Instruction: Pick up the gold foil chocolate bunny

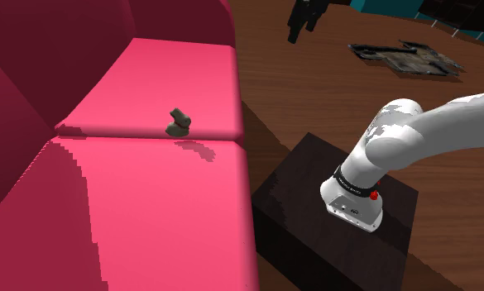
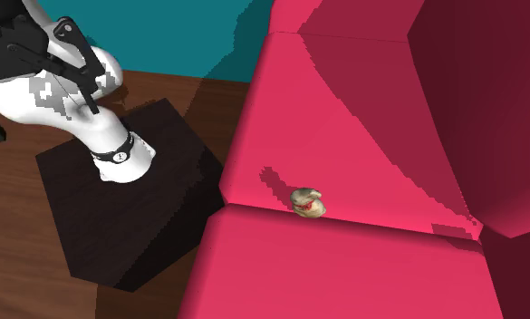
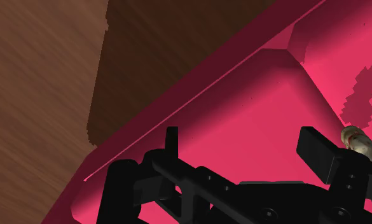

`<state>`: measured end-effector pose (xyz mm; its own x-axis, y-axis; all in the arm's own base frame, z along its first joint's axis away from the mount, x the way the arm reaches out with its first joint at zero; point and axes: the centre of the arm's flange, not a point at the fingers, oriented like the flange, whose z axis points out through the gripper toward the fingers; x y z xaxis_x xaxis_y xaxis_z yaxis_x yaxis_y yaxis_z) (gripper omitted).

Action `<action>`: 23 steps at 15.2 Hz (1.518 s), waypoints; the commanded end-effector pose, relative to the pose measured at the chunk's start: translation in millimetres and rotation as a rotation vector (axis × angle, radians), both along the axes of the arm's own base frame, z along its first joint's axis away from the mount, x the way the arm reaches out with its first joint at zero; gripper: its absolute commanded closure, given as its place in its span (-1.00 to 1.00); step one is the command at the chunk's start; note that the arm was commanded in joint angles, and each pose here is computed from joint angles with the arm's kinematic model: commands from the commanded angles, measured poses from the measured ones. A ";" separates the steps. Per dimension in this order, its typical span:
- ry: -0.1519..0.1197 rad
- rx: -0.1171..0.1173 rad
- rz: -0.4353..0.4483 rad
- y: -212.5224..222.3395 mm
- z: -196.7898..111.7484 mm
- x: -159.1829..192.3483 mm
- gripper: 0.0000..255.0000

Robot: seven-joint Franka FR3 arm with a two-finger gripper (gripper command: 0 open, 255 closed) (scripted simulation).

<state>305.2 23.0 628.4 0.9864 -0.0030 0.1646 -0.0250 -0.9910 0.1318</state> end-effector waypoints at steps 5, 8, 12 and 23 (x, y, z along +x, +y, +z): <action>-0.009 0.034 0.026 26.3 -32.1 24.7 -1.00; -0.015 0.060 0.046 47.1 -55.4 43.0 -1.00; -0.024 0.094 0.072 76.4 -85.4 66.9 -1.00; -0.048 0.187 0.143 165.0 -161.5 129.8 -1.00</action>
<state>429.4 178.5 478.4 0.9713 0.0974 0.2171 0.1092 -0.9931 -0.0430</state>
